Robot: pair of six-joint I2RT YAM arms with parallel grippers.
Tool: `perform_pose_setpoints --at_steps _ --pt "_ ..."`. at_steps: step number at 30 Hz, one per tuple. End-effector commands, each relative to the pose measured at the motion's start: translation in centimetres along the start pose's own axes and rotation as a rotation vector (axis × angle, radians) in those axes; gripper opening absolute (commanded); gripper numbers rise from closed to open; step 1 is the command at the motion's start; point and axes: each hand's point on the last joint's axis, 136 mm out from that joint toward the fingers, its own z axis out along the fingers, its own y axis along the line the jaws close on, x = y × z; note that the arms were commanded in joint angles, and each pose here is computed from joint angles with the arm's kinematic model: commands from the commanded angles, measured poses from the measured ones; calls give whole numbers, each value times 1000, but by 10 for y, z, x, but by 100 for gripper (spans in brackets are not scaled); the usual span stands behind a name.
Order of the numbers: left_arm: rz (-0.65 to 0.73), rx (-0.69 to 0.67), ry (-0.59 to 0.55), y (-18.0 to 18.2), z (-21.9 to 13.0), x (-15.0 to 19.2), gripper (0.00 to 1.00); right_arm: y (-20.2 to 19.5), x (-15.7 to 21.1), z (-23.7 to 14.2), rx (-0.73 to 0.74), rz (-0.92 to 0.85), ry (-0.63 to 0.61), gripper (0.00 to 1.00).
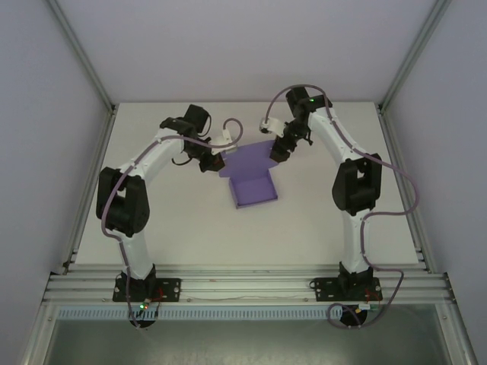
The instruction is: Assemble paper box
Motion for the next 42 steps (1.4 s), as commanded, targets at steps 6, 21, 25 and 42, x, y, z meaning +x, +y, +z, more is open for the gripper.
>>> perform_pose_setpoints --at_steps 6,21,25,42 --pt "37 57 51 -9 15 2 0 26 -3 -4 -79 -22 22 41" --pt "20 19 85 1 20 6 0 38 29 1 -129 6 168 31" --pt "19 6 82 4 22 6 0 38 34 2 -129 21 193 25" --pt "-525 -471 4 73 29 4 0 -16 -7 -23 412 601 -42 0"
